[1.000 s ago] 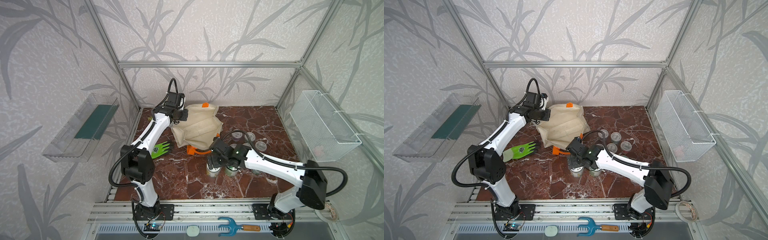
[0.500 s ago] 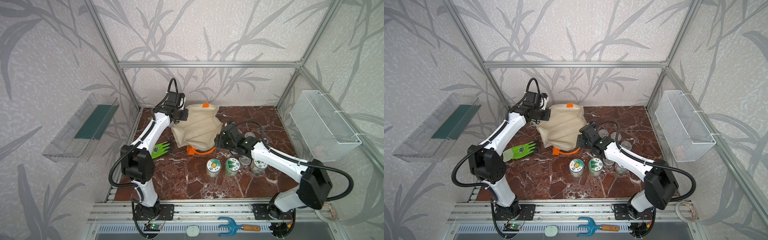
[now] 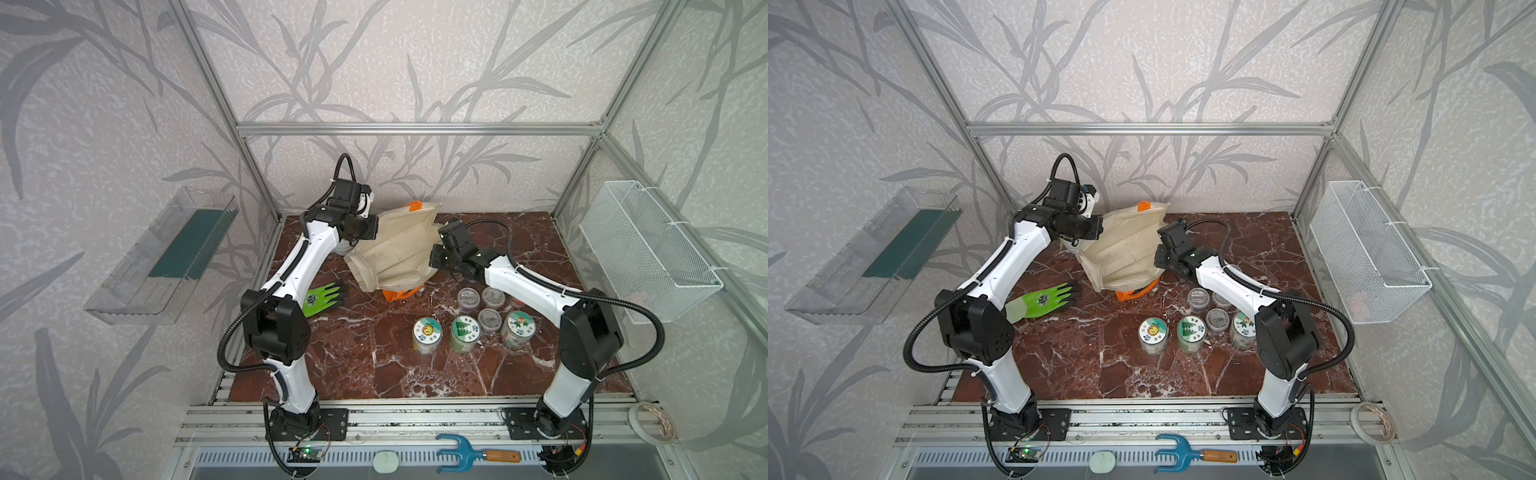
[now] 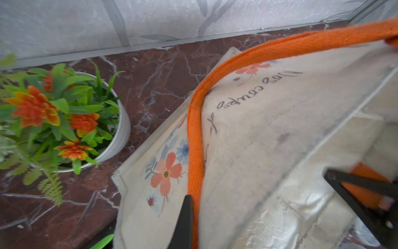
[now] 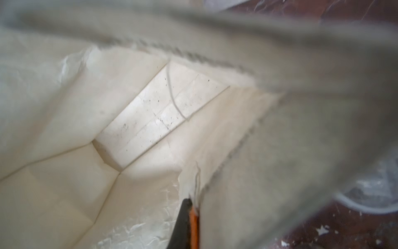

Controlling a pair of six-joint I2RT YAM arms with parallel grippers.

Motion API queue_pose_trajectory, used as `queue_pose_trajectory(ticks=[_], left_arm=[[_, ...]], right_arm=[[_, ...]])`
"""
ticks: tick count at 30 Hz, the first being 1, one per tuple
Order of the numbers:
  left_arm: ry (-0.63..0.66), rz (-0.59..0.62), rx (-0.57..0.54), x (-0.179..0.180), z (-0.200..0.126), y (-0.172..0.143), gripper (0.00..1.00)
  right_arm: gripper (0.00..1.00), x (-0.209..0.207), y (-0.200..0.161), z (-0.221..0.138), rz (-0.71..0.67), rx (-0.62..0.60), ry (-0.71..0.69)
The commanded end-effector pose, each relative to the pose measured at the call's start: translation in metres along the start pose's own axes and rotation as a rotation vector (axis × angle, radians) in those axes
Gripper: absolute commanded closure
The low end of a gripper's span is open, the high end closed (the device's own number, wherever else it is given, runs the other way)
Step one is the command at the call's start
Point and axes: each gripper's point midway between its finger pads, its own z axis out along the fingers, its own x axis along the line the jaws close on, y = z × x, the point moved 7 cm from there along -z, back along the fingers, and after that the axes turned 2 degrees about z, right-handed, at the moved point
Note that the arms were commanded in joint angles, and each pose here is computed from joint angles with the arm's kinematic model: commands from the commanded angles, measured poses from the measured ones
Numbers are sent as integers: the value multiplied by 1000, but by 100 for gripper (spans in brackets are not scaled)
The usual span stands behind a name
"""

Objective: Take out the seed jars from the canvas bag
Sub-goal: Adjust the canvas bag at the center of the board.

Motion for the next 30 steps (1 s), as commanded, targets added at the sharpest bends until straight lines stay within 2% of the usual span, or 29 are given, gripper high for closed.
queue_pose_trajectory(ticks=[1, 5, 10, 11, 13, 16, 17, 19, 22, 25, 28, 30], left_arm=[[-192, -88, 90, -17, 4, -9, 100], [-345, -159, 143, -30, 10, -12, 100], [-390, -194, 138, -33, 11, -6, 100], [-391, -201, 136, -31, 11, -4, 97], [-394, -219, 136, -29, 15, -2, 86], [-405, -231, 133, -25, 20, 2, 43], [-395, -232, 124, -23, 20, 4, 22], [-377, -235, 83, -17, 16, 11, 1], [-337, -227, -15, -10, -1, 26, 1], [-227, -189, -146, -3, -26, 38, 1], [-135, -150, -294, 1, -55, 41, 1], [-62, -128, -398, 5, -76, 35, 1]], right_arm=[[99, -6, 23, -1, -64, 22, -12], [97, -13, 39, 8, -88, 135, -30], [91, -18, 54, 2, -98, 85, -27], [89, -20, 58, 1, -97, 84, -31], [80, -24, 64, 2, -86, 89, -29], [58, -27, 71, 0, -76, 76, -17], [51, -26, 74, -3, -81, 64, -8], [39, -23, 82, -12, -89, 24, 3], [26, -17, 97, -28, -96, -37, 26], [20, -14, 113, -50, -110, -114, 35], [3, -18, 126, -79, -119, -223, 24], [1, -30, 127, -106, -141, -325, -9]])
